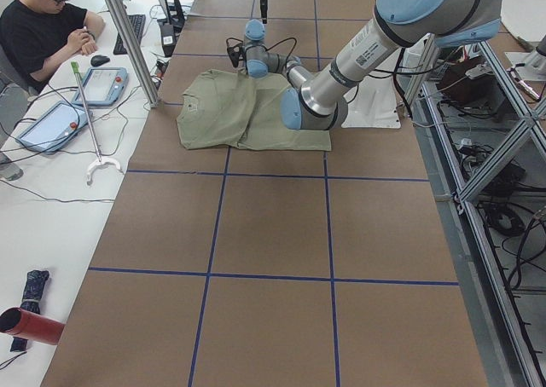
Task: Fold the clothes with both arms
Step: 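Carry the sleeve with the left gripper across the shirt and release it, then move both grippers down to the shirt's side edges near the hem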
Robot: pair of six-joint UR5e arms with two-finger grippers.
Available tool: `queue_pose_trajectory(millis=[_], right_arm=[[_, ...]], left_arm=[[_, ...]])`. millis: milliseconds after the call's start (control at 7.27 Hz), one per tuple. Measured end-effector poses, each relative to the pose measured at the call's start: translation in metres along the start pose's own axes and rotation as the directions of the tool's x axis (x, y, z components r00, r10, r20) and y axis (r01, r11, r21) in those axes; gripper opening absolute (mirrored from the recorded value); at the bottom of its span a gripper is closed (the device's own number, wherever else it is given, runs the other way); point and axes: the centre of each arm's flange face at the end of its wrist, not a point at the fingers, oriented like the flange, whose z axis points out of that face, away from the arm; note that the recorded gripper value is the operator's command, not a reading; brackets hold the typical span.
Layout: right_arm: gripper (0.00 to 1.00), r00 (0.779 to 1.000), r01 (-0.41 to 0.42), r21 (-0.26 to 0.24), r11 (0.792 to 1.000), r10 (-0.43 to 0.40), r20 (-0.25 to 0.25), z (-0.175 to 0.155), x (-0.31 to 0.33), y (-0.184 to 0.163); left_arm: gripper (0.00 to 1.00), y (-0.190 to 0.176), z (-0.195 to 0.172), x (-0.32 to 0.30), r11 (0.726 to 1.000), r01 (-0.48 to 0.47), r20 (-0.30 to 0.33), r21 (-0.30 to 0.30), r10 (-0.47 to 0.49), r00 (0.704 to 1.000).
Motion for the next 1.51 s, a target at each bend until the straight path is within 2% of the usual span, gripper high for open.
queue_pose_trajectory(millis=[275, 688, 825, 1100, 1375, 1513], right_arm=[[1.0, 1.0, -0.003, 0.002, 1.0, 0.003, 0.0, -0.001, 0.001, -0.001], [1.0, 1.0, -0.002, 0.01, 1.0, 0.002, 0.005, -0.002, 0.001, 0.0], [1.0, 1.0, 0.006, 0.022, 1.0, -0.006, 0.016, 0.0, 0.002, 0.001], [1.0, 0.999, -0.019, 0.028, 0.999, 0.018, 0.043, 0.012, -0.01, 0.013], [1.0, 0.994, -0.06, 0.03, 0.998, 0.057, 0.096, 0.037, -0.049, 0.04], [1.0, 0.993, -0.07, 0.036, 0.997, 0.066, 0.1, 0.053, -0.073, 0.058]], left_arm=[[0.99, 0.003, 0.0, 0.001, 0.999, -0.035, -0.035, -0.003, 0.035, 0.999], [0.99, -0.01, -0.01, -0.032, 0.994, -0.111, -0.023, 0.006, 0.111, 0.994], [0.99, -0.016, -0.023, -0.055, 0.991, -0.13, 0.003, 0.012, 0.13, 0.992], [0.99, -0.022, -0.065, -0.102, 0.978, -0.206, 0.093, 0.024, 0.203, 0.975], [0.99, -0.019, -0.123, -0.137, 0.955, -0.295, 0.193, 0.019, 0.286, 0.938], [0.99, -0.019, -0.15, -0.156, 0.937, -0.35, 0.23, 0.009, 0.339, 0.912]])
